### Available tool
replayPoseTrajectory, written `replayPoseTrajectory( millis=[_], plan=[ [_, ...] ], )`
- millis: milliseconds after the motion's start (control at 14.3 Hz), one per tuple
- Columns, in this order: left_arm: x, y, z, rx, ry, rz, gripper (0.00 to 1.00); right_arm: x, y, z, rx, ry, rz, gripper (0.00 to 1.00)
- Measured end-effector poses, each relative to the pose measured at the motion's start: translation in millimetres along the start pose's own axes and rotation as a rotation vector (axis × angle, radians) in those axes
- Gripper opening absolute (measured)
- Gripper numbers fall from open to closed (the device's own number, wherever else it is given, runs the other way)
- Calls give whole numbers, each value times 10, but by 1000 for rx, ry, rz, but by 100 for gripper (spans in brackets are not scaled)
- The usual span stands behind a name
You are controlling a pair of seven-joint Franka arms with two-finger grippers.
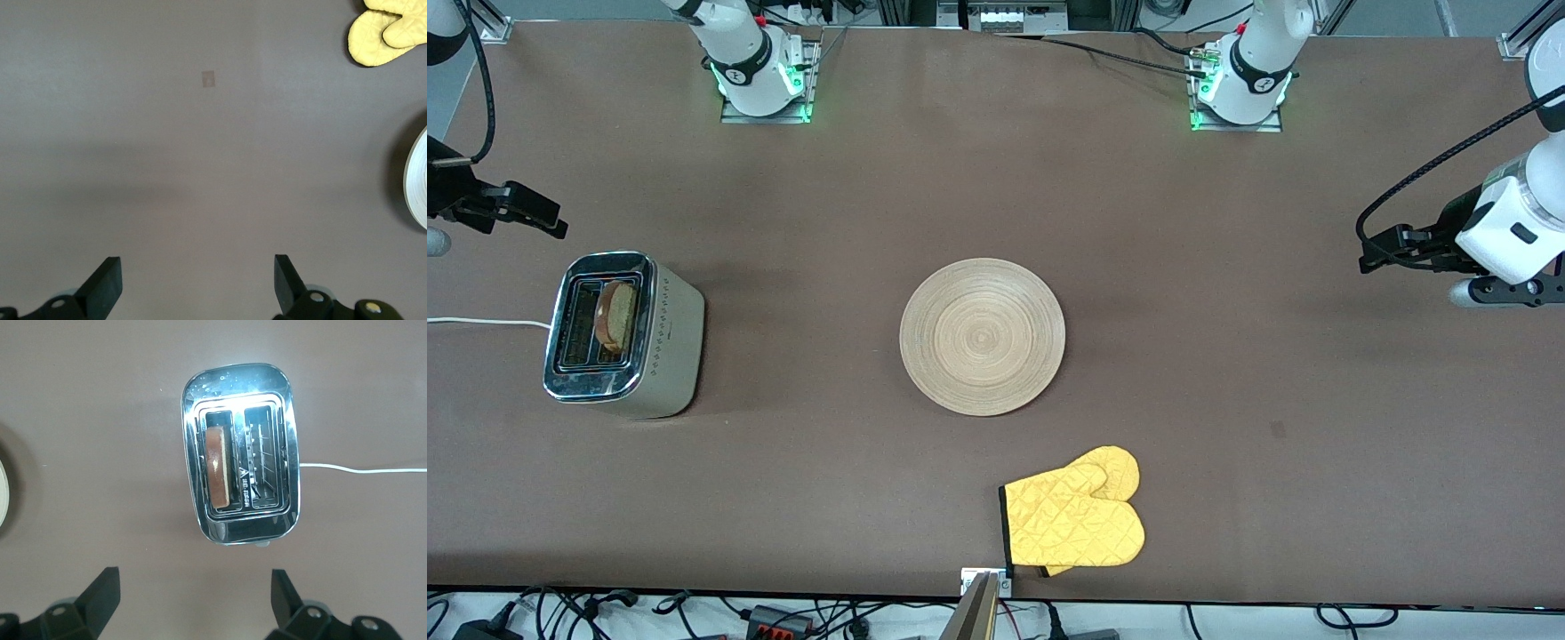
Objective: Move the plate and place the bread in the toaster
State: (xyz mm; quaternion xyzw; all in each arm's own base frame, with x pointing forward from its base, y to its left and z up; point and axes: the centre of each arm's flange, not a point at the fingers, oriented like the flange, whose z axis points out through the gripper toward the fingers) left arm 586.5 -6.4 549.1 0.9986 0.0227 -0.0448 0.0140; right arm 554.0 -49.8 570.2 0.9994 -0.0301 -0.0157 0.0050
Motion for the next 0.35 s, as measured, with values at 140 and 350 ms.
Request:
replayPoseTrajectory(
  millis=[140,350],
  plan=[
    [-7,0,6,0,-6,0,100,0,-7,0,0,0,-1,100],
    [-8,0,6,0,-7,0,100,0,-13,-2,0,0,-2,100]
  ],
)
